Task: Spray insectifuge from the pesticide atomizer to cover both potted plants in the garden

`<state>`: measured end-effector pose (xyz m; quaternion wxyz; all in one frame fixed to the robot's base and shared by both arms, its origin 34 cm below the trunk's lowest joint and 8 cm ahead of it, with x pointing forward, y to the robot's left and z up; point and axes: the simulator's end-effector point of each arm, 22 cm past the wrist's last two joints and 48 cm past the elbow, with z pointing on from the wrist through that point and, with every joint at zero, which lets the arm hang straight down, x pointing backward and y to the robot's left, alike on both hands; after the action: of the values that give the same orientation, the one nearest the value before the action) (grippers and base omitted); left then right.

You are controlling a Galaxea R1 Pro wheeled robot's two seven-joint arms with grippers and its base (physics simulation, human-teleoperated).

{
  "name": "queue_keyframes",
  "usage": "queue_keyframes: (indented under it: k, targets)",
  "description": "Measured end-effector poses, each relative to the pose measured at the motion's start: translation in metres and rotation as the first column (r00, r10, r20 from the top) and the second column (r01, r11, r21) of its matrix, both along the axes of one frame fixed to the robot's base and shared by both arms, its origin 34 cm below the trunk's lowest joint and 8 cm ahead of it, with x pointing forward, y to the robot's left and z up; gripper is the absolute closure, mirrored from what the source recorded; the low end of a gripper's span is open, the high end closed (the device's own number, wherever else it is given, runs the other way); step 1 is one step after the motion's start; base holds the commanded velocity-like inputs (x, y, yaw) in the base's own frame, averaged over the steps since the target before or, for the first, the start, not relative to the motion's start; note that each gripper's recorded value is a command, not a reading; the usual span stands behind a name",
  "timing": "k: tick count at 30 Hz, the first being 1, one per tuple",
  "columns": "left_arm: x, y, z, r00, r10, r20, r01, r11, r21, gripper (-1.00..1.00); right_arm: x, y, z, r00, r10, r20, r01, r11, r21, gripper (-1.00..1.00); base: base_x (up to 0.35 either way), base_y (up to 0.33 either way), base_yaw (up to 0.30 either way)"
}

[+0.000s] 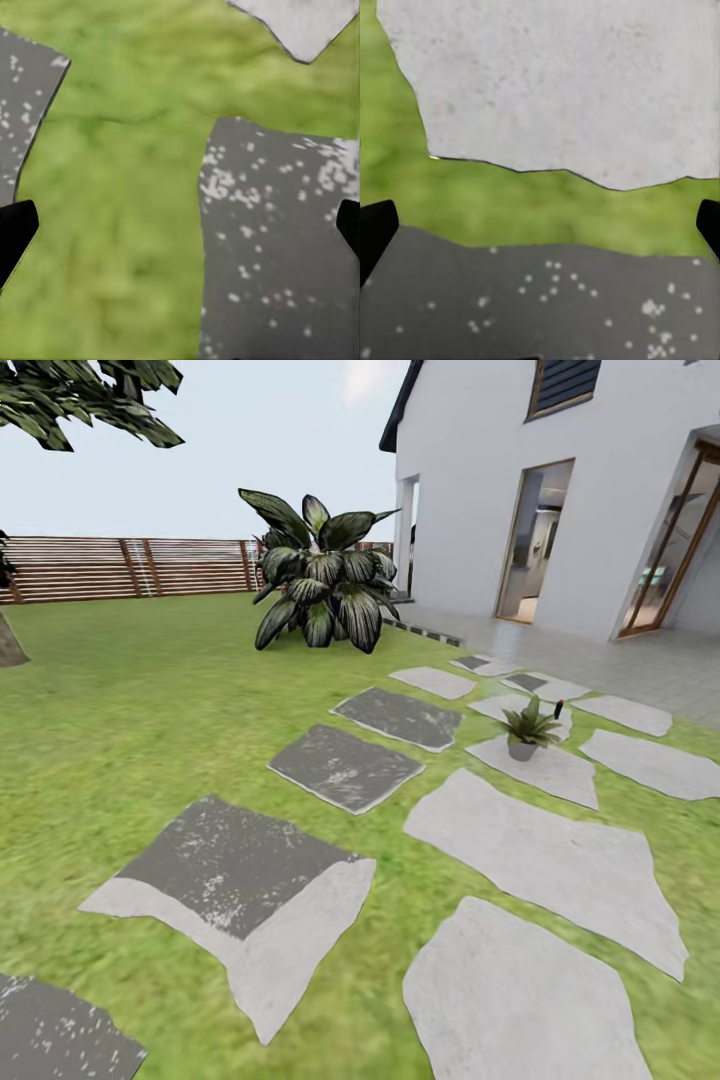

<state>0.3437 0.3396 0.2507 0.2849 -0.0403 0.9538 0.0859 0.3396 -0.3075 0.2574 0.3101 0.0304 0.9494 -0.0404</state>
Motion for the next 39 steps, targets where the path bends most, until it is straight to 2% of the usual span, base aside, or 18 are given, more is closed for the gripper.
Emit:
queue_keyframes:
  k: [39]
  targets:
    - [0.0006,-0.0001,0.0001,1.0,0.0,0.001,0.0,1.0,0.0,-1.0,0.0006,0.0,0.0002,1.0,0.0,0.001,0.0,1.0,-0.001,-1.0,0.336,0.0,0.0]
